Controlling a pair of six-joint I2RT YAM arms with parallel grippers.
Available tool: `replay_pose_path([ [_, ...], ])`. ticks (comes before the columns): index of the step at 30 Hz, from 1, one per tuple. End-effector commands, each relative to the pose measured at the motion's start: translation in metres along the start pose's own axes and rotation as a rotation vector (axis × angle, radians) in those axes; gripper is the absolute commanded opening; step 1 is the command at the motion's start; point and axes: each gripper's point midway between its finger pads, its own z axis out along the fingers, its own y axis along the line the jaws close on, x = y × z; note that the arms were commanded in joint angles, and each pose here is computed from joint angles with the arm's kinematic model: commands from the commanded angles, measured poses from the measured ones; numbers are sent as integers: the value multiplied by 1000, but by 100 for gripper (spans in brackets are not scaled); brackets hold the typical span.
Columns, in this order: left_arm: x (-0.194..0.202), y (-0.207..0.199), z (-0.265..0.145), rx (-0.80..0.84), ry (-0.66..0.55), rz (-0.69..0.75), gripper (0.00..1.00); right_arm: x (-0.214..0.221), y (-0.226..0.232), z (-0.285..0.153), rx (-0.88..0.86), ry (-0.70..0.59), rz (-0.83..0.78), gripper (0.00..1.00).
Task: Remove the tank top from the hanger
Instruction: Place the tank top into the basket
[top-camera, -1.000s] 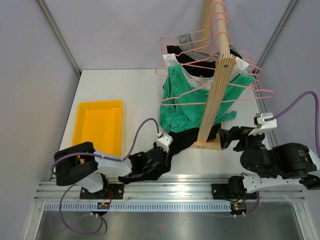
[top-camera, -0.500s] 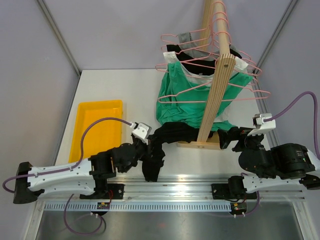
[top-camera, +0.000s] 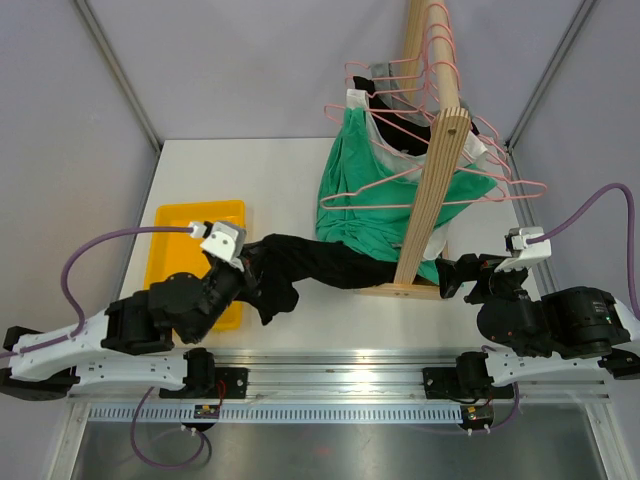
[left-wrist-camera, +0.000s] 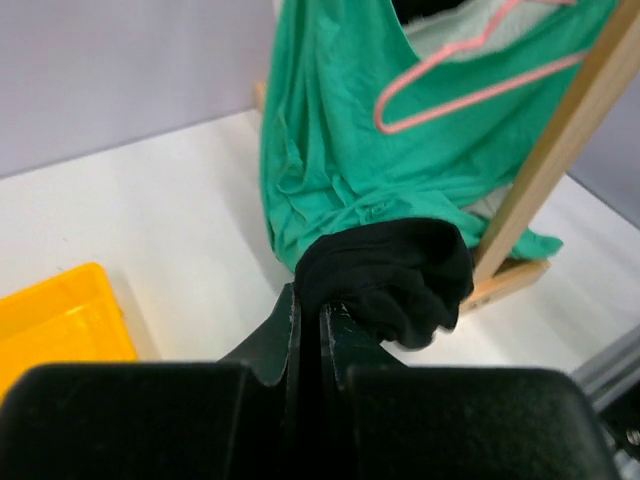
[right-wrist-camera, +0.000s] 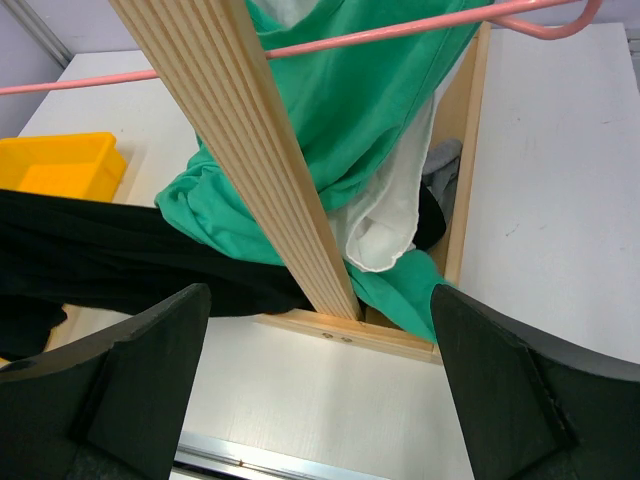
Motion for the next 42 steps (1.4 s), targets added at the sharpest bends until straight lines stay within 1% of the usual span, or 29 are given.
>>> replay_pose_path([
  [1,-70,42,-20,-128,-141,-61,0,-7,-5,0,17,-23,-15,99],
  [2,-76,46,-22,-136,-151,-32,0,-7,-6,0,18,-25,-12,100],
  [4,-96,54,-28,-153,-188,-44,0,-7,-6,0,18,-25,-12,99],
  [5,-102,55,-29,-156,-195,-22,0,-7,-6,0,18,-27,-10,100],
  [6,-109,57,-31,-162,-206,-21,0,-7,-7,0,19,-28,-12,99],
  [7,-125,61,-35,-163,-234,-46,0,-7,-7,0,18,-27,-10,99],
  [8,-131,62,-35,-172,-240,-21,0,-7,-8,-1,17,-27,-6,100],
  [10,-153,71,-43,-186,-273,-30,0,-7,-9,0,19,-30,-4,100],
  [13,-175,79,-48,-224,-304,-39,0,-6,-9,0,19,-31,-1,99],
  [14,-185,86,-53,-244,-319,-18,0,-5,-8,0,19,-30,-4,99],
  [16,-201,91,-57,-265,-358,-34,0,-5,-9,0,20,-31,-3,100],
  [17,-212,98,-61,-287,-371,-9,0,-5,-10,0,18,-30,0,99],
  [18,-220,97,-61,-296,-386,-16,0,-5,-10,0,18,-31,2,99],
  [21,-243,109,-70,-340,-417,-5,0,-5,-11,0,19,-34,5,99],
  [22,-246,105,-67,-349,-415,10,0,-4,-11,0,18,-34,5,100],
  [23,-248,112,-69,-384,-404,50,0,-4,-11,0,18,-34,6,100],
  [24,-255,116,-72,-408,-422,22,0,-3,-11,0,17,-33,8,100],
  [25,-254,117,-72,-429,-415,38,0,-3,-10,0,16,-33,7,99],
  [26,-250,123,-73,-476,-383,102,0,-2,-10,1,16,-34,0,100],
  [27,-249,127,-75,-508,-407,59,0,-2,-9,1,14,-33,-7,99],
  [28,-245,131,-77,-543,-387,131,0,-3,-7,1,10,-36,5,99],
  [29,-241,138,-81,-564,-388,124,0,-2,-7,1,8,-37,-12,99],
  [30,-240,146,-87,-586,-415,68,0,-4,-3,2,2,-42,3,100],
  [31,-230,143,-83,-594,-404,115,0,-5,-2,2,-2,-43,2,100],
  [32,-228,150,-89,-606,-421,96,0,-4,-1,2,-7,-42,-25,99],
  [37,-217,151,-87,-599,-405,84,0,-6,12,3,-34,-46,-27,100],
  [42,-209,152,-84,-638,-395,134,0,-3,18,4,-42,-37,-38,99],
])
